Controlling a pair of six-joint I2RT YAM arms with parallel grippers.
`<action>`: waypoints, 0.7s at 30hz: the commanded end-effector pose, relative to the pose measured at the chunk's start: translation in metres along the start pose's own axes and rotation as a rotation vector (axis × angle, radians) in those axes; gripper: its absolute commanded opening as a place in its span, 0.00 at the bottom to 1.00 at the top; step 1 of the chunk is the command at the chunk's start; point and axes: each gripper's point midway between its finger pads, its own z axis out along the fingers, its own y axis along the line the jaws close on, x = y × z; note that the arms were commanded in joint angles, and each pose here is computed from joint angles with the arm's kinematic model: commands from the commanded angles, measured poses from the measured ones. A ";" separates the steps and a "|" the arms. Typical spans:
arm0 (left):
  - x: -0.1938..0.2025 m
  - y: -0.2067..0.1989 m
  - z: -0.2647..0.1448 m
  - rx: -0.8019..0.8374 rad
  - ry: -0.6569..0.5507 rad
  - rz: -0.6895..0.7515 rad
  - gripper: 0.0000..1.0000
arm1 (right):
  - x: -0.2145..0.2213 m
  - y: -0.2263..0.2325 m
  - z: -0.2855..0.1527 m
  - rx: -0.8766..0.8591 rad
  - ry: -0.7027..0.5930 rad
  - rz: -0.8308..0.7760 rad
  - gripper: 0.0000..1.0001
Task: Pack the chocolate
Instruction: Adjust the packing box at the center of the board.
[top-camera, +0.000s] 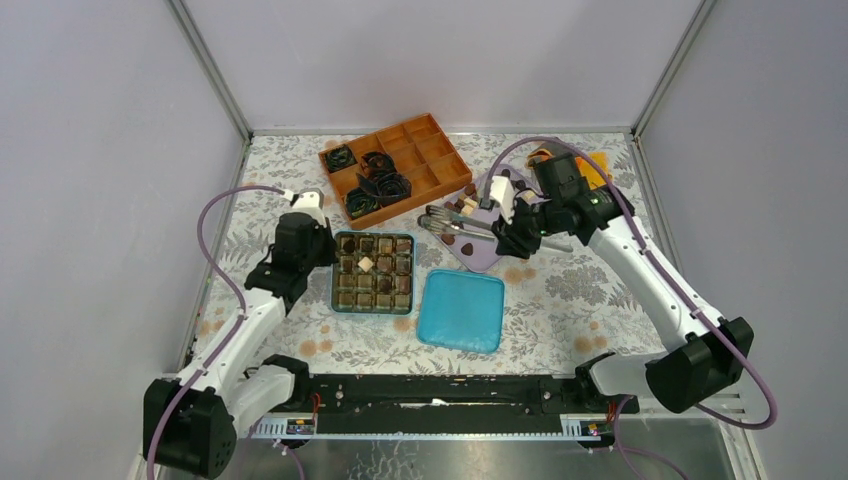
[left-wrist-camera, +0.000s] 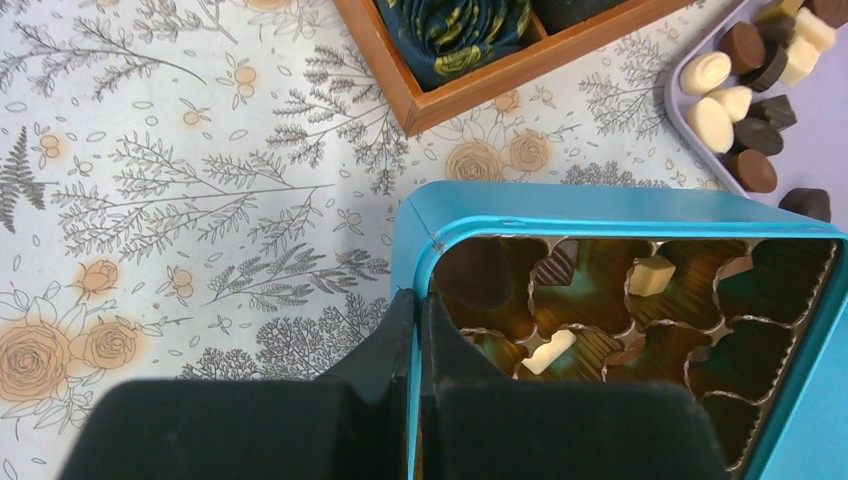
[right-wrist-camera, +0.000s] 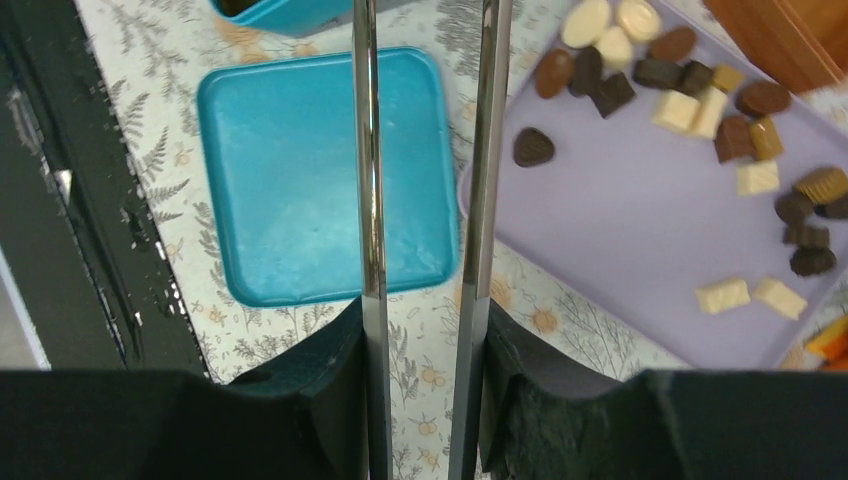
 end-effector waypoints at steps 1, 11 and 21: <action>-0.037 -0.012 0.000 0.023 -0.084 -0.041 0.00 | -0.019 0.015 0.007 -0.051 -0.003 -0.134 0.00; -0.002 -0.005 0.022 -0.021 0.109 -0.053 0.00 | -0.033 0.057 0.068 -0.147 0.138 -0.361 0.00; 0.024 0.003 0.034 -0.041 0.233 -0.063 0.00 | -0.045 0.065 0.127 -0.144 0.221 -0.418 0.01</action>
